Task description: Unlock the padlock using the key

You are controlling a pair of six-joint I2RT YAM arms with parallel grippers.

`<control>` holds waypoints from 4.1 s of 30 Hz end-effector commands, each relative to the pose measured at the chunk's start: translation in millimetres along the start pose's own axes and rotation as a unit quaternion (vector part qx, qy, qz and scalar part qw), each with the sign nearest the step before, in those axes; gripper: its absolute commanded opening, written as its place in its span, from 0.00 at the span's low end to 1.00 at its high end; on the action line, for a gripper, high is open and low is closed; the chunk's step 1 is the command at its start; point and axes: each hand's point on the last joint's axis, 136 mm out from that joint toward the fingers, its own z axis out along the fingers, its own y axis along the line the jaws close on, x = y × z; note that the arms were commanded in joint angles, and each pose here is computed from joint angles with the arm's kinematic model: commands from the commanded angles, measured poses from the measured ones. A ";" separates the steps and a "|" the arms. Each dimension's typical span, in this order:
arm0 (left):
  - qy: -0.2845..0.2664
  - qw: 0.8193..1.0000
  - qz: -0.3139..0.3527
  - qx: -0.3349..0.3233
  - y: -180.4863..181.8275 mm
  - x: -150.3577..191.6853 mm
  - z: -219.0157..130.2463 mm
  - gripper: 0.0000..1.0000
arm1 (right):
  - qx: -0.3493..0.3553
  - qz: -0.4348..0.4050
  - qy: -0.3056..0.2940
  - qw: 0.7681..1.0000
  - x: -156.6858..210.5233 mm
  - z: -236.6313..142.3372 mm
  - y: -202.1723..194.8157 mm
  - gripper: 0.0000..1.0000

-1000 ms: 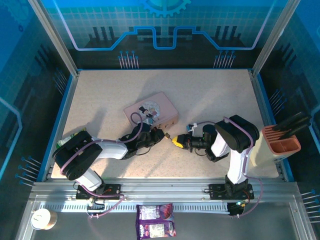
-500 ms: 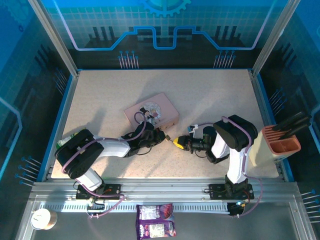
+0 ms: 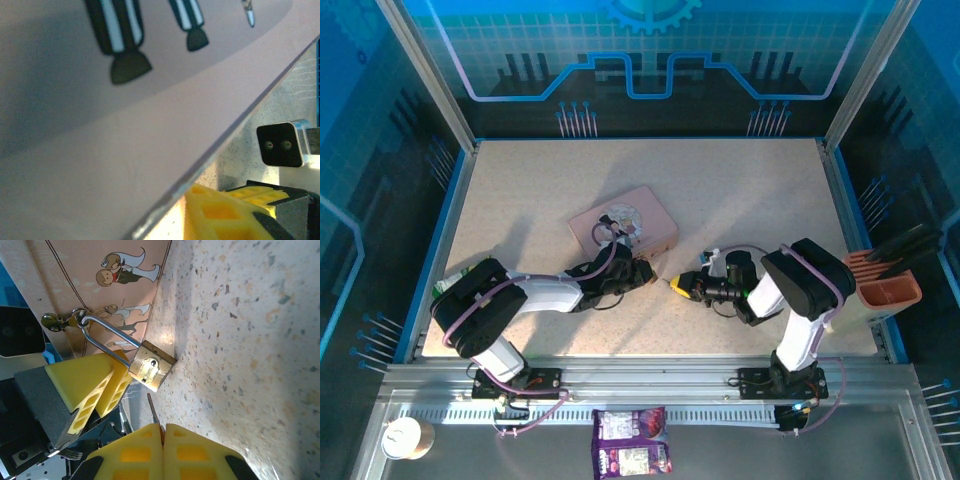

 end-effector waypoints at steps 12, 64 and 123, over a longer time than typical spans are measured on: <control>-0.045 0.980 0.085 -0.175 3.2 1.1 -16.7 0.59 | 0.109 -0.112 -0.018 0.987 6.0 -26.5 21.6 0.00; -0.050 0.967 0.070 -0.240 -2.2 -9.4 13.9 0.29 | 0.159 -0.133 -0.038 0.977 27.4 -41.0 12.2 0.00; -0.091 0.977 -0.069 0.182 -74.6 -68.4 -32.3 0.00 | -0.056 -0.072 -0.031 0.995 -18.8 -7.6 63.6 0.00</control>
